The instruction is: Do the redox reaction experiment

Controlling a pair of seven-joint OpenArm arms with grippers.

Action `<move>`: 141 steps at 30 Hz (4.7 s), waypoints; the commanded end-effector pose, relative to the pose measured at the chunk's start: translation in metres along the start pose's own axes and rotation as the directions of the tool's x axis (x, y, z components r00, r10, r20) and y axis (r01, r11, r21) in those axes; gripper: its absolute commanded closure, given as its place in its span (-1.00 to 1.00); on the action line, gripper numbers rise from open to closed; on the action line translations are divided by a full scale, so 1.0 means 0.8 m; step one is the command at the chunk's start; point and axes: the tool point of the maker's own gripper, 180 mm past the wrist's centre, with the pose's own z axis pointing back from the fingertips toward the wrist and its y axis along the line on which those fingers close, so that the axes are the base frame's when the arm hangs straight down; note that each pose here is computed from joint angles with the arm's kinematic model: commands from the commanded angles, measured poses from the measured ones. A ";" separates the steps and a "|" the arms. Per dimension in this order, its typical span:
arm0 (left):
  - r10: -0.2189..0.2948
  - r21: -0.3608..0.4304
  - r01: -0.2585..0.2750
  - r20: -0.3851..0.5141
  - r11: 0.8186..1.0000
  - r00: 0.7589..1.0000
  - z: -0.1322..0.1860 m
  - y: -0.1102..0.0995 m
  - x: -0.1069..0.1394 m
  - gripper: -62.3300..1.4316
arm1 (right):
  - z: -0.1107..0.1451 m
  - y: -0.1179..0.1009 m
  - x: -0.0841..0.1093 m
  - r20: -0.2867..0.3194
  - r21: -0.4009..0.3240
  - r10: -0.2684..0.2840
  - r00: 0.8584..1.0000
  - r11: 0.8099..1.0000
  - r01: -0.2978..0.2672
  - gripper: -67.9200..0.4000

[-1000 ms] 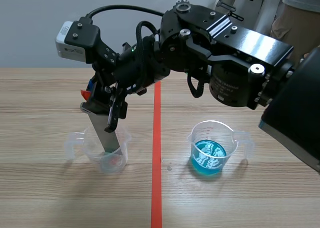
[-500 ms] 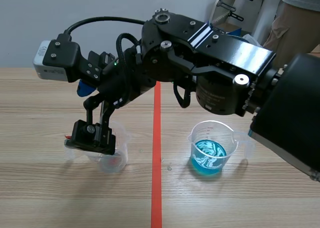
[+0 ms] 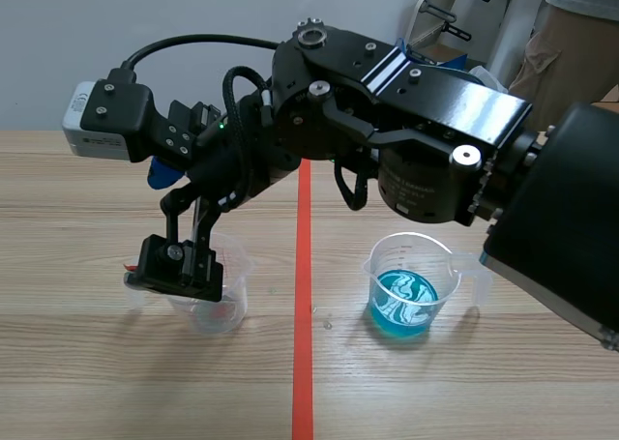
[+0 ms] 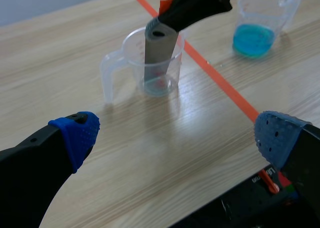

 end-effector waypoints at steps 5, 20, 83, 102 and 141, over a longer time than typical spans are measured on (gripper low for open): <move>0.003 0.005 -0.003 0.089 1.000 0.996 -0.001 0.000 0.022 -1.00 | 0.005 -0.010 0.015 0.025 -0.010 0.025 0.999 1.000 -0.025 -1.00; 0.003 0.005 -0.003 0.100 1.000 0.995 -0.001 0.000 0.024 -1.00 | 0.005 -0.010 0.016 0.028 -0.010 0.025 0.999 1.000 -0.025 -1.00; 0.003 0.005 -0.004 0.099 1.000 0.995 -0.001 0.001 0.024 -1.00 | 0.006 -0.010 0.020 0.047 -0.010 0.025 0.999 1.000 -0.025 -1.00; 0.003 0.005 -0.004 0.099 1.000 0.995 -0.001 0.001 0.024 -1.00 | 0.008 -0.011 0.018 0.055 -0.014 0.022 0.998 1.000 -0.021 -1.00; -0.269 -0.069 0.286 0.192 0.956 0.944 -0.038 0.041 0.057 -1.00 | 0.202 0.030 0.015 0.518 -0.419 -0.003 0.855 0.871 0.257 -1.00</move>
